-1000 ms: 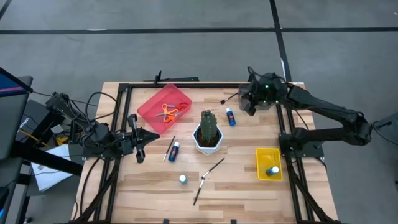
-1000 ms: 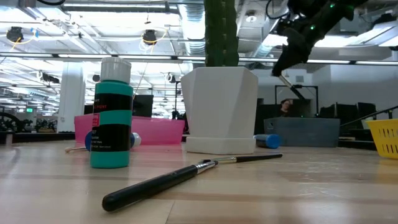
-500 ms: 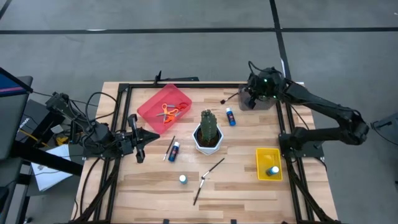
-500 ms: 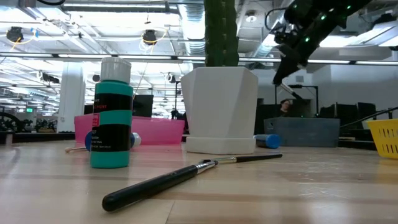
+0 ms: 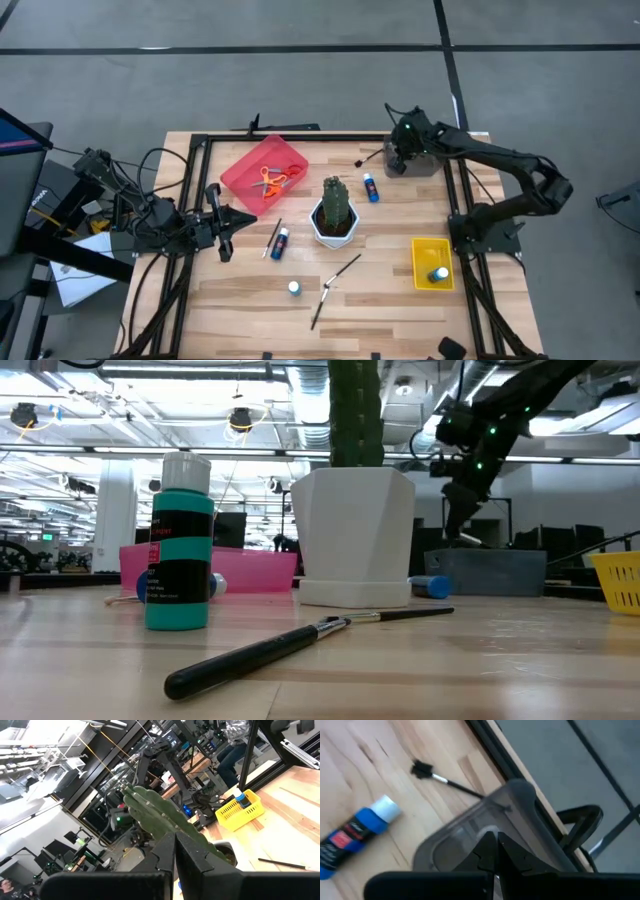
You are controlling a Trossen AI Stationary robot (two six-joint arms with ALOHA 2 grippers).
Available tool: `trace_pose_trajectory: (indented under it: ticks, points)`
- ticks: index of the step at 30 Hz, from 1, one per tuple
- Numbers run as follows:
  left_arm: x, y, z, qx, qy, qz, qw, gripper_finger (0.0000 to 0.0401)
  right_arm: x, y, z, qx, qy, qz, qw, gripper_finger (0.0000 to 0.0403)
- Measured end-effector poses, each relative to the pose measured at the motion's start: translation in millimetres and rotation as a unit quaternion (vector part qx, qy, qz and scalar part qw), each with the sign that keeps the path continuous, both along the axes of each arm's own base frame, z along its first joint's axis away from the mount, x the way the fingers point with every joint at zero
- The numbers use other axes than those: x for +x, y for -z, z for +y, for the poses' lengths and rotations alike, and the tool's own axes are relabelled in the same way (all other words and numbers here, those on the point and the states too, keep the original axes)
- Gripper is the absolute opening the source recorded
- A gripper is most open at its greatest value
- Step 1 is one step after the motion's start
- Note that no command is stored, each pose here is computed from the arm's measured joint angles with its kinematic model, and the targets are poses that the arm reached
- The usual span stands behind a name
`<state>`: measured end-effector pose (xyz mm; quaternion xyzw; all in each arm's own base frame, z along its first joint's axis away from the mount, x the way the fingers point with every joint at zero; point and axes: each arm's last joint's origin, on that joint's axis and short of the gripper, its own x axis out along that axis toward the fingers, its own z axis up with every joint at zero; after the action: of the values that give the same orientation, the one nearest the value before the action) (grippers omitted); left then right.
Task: Pick & Place Paint Supplies
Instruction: Put the powder brush into the black bin
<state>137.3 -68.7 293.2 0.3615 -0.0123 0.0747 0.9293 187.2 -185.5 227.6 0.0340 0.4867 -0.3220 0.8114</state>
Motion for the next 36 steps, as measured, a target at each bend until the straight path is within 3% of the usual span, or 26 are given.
trace_pose_trajectory:
  ticks: [9, 27, 36]
  points:
    - [0.0, 0.0, 0.0, 0.000, 0.000, 0.000, 1.000, 0.0007, -3.8, 19.7, -14.1, 0.030, 0.017, 0.036, 0.999, 0.0000]
    - [0.0, 0.0, 0.0, 0.000, 0.000, 0.000, 1.000, 0.0007, -4.5, 20.7, -13.5, 0.036, 0.017, 0.040, 0.998, 0.0001]
    - [0.0, 0.0, 0.0, 0.000, 0.000, 0.000, 1.000, 0.0007, -5.2, 21.3, -13.1, 0.055, 0.006, 0.027, 0.998, 0.0058]
